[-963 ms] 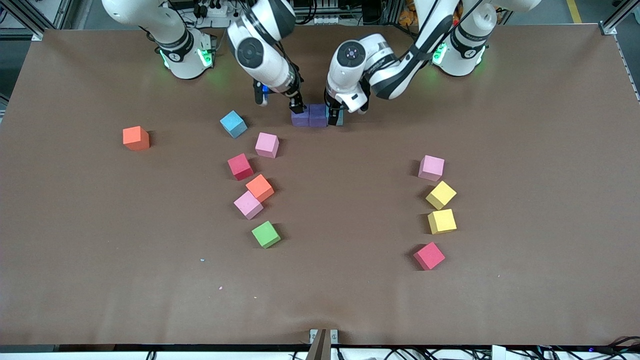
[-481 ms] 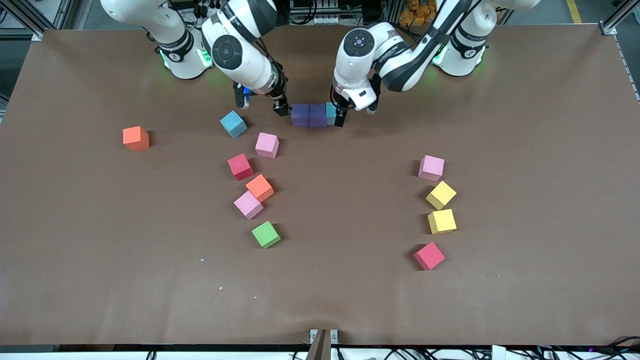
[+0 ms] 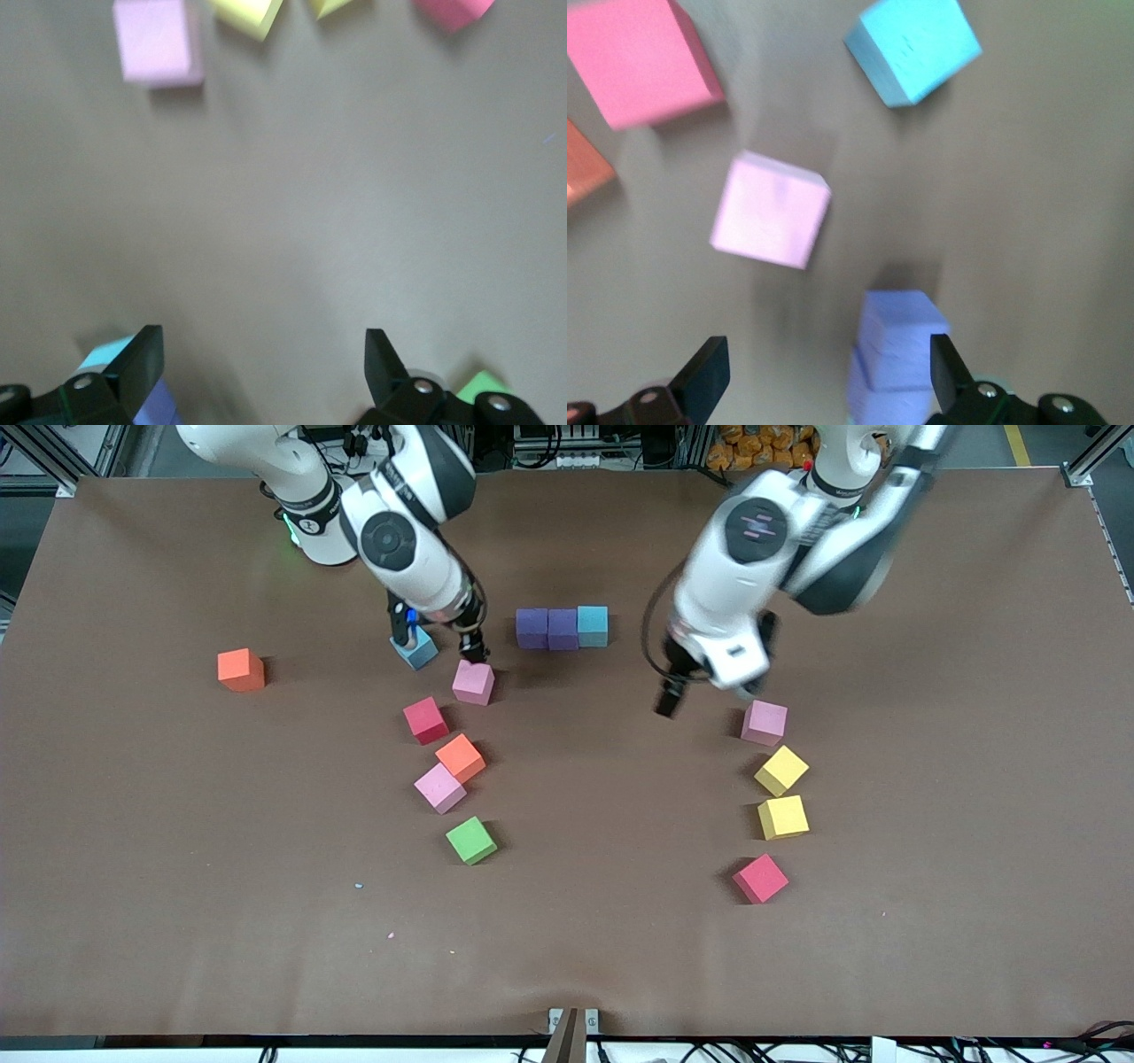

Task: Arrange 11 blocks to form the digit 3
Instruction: 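Grasp a pink block with the right gripper while the left gripper grasps another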

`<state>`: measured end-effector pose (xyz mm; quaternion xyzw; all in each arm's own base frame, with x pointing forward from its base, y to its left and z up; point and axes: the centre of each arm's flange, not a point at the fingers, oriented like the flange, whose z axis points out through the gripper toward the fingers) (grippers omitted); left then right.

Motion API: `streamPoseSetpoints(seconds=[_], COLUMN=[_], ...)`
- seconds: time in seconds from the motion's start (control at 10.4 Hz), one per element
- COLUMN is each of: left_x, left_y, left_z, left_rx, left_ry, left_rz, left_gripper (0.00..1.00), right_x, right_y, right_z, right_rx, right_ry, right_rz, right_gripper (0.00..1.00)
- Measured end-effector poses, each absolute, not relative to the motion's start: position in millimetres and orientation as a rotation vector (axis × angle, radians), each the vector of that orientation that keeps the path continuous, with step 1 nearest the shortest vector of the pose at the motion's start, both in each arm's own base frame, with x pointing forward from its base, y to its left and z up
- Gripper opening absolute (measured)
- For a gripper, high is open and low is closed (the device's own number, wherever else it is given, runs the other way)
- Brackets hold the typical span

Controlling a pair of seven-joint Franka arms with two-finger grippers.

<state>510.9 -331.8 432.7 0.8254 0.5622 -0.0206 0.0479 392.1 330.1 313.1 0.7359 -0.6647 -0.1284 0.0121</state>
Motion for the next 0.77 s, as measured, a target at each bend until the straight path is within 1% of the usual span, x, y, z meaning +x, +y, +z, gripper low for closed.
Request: streamPoseSetpoints(seconds=[0.19,0.48,0.77], left_x=[543.9,583.3,618.7], left_y=[-284.7,-222.9,-167.0], left_z=[439.4,442.0,423.5], left_rx=[2.617,2.758,2.876], left_ry=[1.61,1.436,1.21], left_rz=[-0.003,0.042,0.025], left_gripper=[1.0,1.0,1.0], right_x=[412.3,432.1,428.2], right_y=[311.6,285.2,283.7], right_z=[285.9,249.6,232.0], right_rx=[2.248,2.121,2.071], right_ry=[-2.144,-2.24,-2.233], right_rz=[-0.372,-0.353,-0.36], right_gripper=[1.0,1.0,1.0])
